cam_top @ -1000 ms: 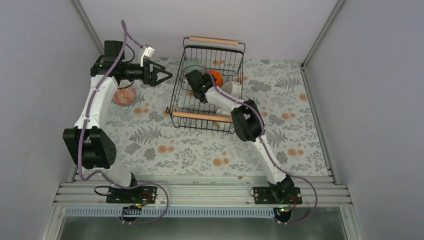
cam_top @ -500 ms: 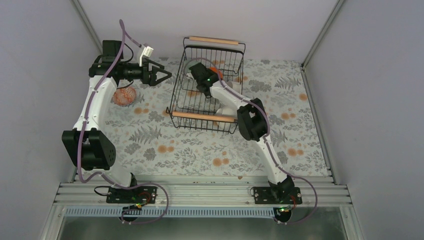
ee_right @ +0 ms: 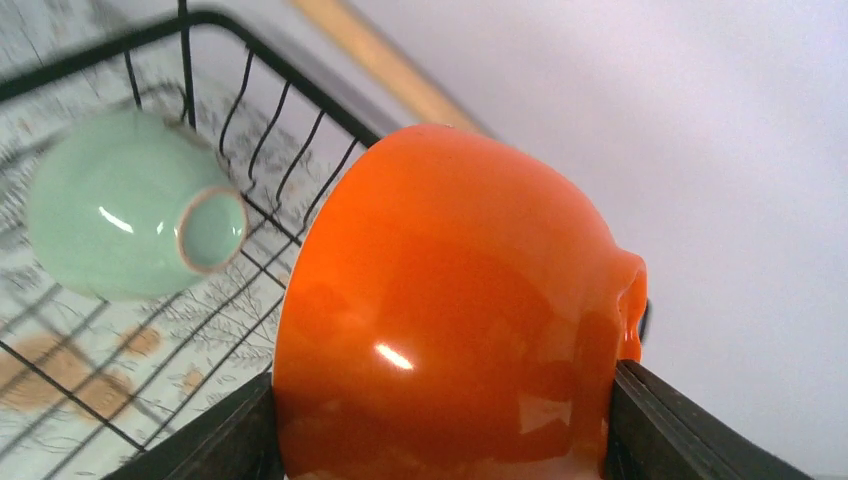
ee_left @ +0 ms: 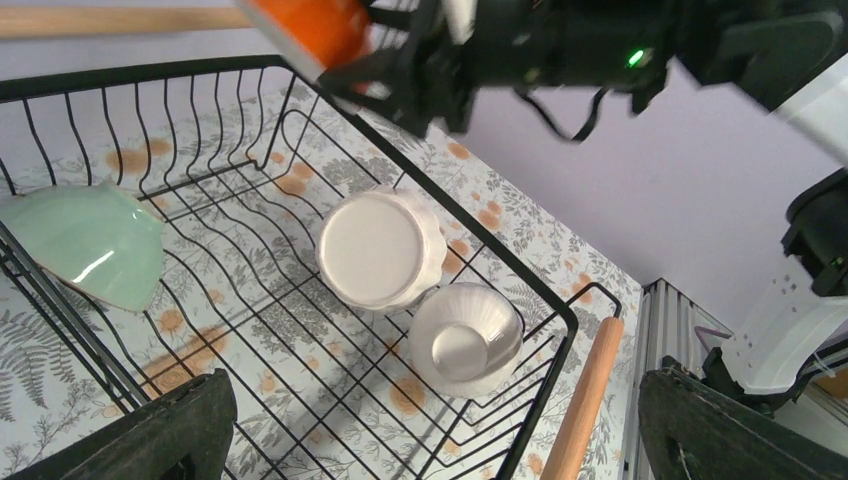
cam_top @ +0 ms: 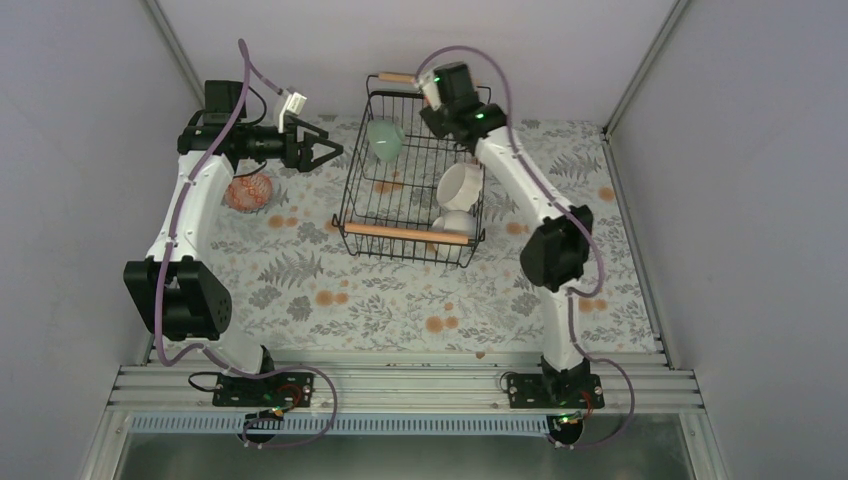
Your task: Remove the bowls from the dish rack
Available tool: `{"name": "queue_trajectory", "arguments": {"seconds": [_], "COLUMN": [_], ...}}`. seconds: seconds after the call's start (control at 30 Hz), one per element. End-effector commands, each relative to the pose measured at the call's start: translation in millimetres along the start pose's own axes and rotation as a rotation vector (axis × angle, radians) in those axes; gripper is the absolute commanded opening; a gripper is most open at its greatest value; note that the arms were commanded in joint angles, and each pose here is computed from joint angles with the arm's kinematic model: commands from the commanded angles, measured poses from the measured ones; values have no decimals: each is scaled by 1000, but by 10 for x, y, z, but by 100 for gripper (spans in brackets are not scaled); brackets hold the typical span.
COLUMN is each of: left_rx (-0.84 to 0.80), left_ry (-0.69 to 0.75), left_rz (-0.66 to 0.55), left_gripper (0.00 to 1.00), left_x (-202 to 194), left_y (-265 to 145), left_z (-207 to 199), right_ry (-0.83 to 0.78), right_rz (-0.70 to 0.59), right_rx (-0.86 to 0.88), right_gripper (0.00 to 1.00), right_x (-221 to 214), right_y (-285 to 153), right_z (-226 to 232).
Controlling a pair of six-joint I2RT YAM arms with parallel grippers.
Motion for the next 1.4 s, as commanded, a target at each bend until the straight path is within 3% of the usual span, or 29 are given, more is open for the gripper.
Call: {"name": "queue_trajectory", "arguments": {"seconds": [0.0, 0.17, 0.4, 0.9, 1.37], "left_rx": [-23, -28, -21, -24, -27], "left_ry": [33, 38, 48, 62, 66], "left_rz": [-28, -32, -36, -46, -50], "left_gripper": [100, 100, 100, 100, 100], "left_x": [51, 65, 86, 109, 86], "left_y": [-62, -75, -92, -128, -136], "left_z": [-100, -128, -162, -232, -262], "right_ry": [254, 425, 584, 767, 801], "right_rz": [-111, -120, 21, 240, 431], "right_rx": [119, 209, 407, 768, 757], "right_gripper": [46, 47, 46, 46, 45], "right_x": [166, -129, -980, -1919, -2554], "right_y": [-535, -833, -737, -309, 142], "right_z": [-629, -1319, -1695, -1292, -1030]}}
Point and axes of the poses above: each gripper's point midway between its finger pads, its own y axis out along the fingers, its own z axis along the line the jaws close on, x = y × z, the point moved 9 cm from there along -y, back along the fingers, and after that the axes turned 7 degrees about y, right-handed, at the moved point
